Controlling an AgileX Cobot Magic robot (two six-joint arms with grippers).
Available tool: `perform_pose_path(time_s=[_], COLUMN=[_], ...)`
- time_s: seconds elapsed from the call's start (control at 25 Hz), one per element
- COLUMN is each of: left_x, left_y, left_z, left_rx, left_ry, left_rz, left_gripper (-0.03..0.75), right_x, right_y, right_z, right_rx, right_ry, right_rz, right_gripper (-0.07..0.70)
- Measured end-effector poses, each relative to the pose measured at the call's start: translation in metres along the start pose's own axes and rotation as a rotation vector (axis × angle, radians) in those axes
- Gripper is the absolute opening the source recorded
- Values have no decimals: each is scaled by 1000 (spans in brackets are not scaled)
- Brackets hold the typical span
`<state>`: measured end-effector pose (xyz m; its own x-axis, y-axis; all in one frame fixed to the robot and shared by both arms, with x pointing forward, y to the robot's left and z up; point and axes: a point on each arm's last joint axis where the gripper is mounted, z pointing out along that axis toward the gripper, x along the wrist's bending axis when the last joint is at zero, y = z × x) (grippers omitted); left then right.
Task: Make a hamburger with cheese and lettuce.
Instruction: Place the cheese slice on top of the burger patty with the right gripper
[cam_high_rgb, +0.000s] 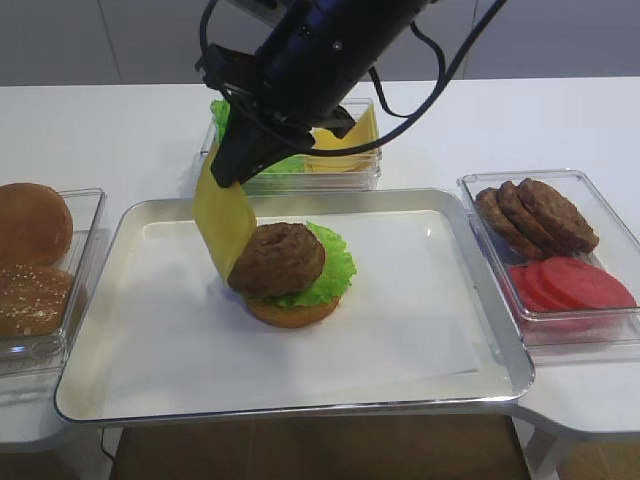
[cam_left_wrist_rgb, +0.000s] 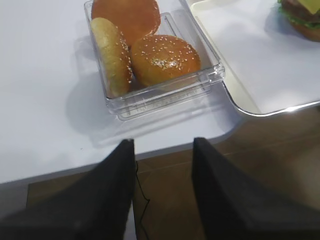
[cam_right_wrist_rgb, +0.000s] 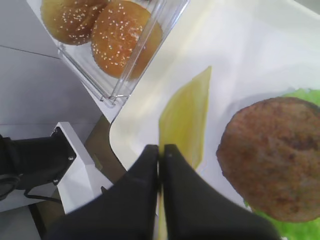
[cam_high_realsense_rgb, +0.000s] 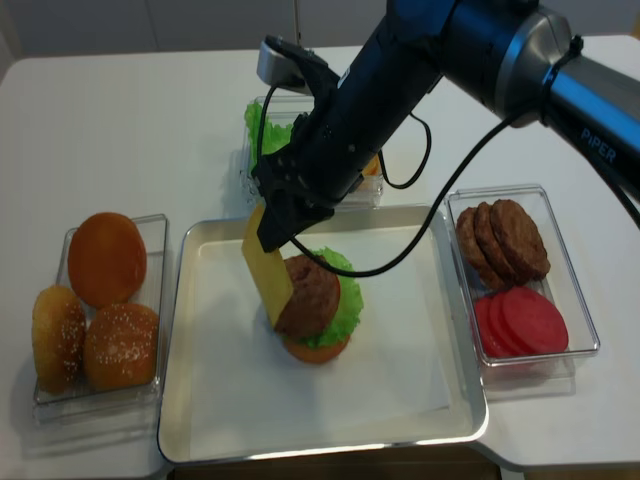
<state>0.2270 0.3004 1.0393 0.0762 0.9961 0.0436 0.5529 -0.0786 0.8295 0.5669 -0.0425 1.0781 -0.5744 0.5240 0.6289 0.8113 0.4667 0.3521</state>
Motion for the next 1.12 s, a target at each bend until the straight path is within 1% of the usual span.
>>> perform_pose_path(time_s=[0.88,1.12], left_x=[0,0], left_y=[0,0], left_z=[0,0], left_rx=[0,0], left_ry=[0,0], left_rz=[0,0], left_gripper=[288,288], right_x=[-2,-5], right_y=[0,-1], right_z=[-2,-2], right_rx=[7,16], right_ry=[-43,-69], right_rz=[-11,-16], right_gripper=[41,41])
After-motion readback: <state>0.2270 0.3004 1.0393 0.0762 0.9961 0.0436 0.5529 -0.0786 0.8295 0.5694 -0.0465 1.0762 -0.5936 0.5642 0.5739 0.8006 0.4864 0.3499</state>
